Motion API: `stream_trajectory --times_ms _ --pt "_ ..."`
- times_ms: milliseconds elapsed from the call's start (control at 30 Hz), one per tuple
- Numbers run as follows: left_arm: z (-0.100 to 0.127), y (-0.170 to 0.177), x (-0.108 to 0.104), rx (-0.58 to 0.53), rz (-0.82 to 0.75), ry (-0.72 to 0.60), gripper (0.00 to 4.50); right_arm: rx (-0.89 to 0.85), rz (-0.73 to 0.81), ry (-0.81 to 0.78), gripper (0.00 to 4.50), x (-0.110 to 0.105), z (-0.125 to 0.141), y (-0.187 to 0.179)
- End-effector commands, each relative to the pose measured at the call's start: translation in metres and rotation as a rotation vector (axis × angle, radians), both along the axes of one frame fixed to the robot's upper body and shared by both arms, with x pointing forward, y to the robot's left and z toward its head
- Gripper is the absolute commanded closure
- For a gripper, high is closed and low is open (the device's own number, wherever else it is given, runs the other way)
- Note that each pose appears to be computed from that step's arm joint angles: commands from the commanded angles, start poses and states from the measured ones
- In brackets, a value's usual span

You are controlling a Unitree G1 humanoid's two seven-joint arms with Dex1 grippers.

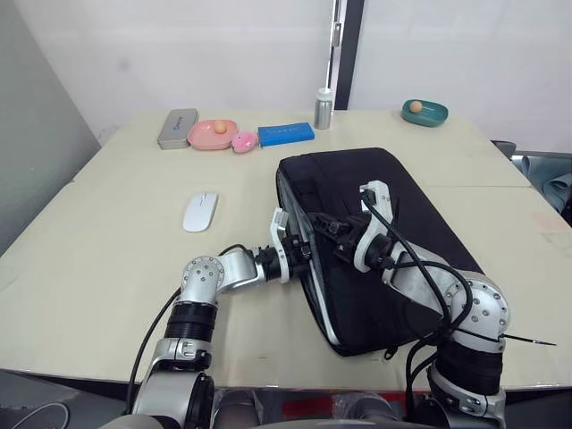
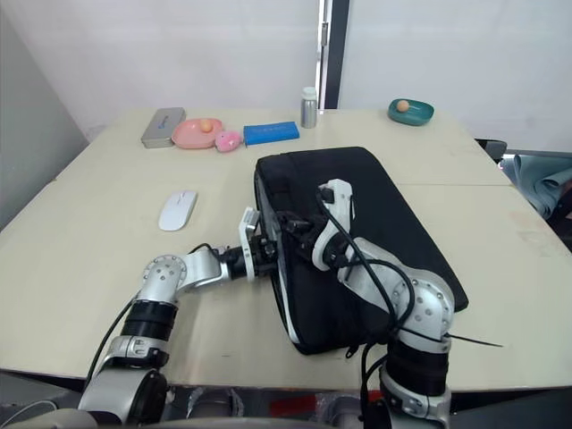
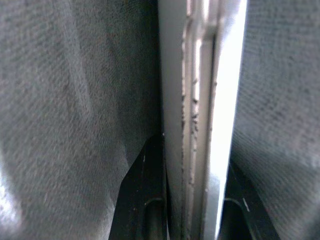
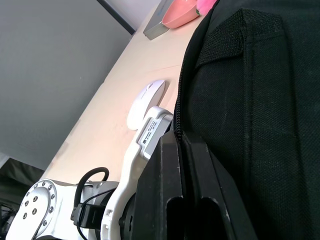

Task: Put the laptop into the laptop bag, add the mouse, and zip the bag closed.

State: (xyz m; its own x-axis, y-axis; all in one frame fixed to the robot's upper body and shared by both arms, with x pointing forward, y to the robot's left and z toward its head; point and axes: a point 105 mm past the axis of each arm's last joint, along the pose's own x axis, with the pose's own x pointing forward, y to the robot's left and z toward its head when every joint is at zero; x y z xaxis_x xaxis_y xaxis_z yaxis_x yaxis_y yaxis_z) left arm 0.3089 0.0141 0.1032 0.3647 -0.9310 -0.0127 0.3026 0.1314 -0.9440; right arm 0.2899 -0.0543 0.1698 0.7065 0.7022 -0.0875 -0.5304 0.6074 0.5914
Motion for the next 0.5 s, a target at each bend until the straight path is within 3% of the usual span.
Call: stream_trajectory --times_ms 33,233,500 --pt "0.038 -0.002 -0.002 -0.148 -0.023 -0.117 4.20 0.050 -0.006 -0.063 4.48 0.002 0.020 -0.009" --pt "0.037 0.000 -0.001 -0.154 -0.018 -0.108 4.20 0.107 -0.022 -0.064 4.48 0.006 0.031 -0.027" --pt "0.038 0.000 -0.001 -0.164 -0.014 -0.105 4.20 0.180 -0.009 0.008 4.48 0.005 0.026 -0.022"
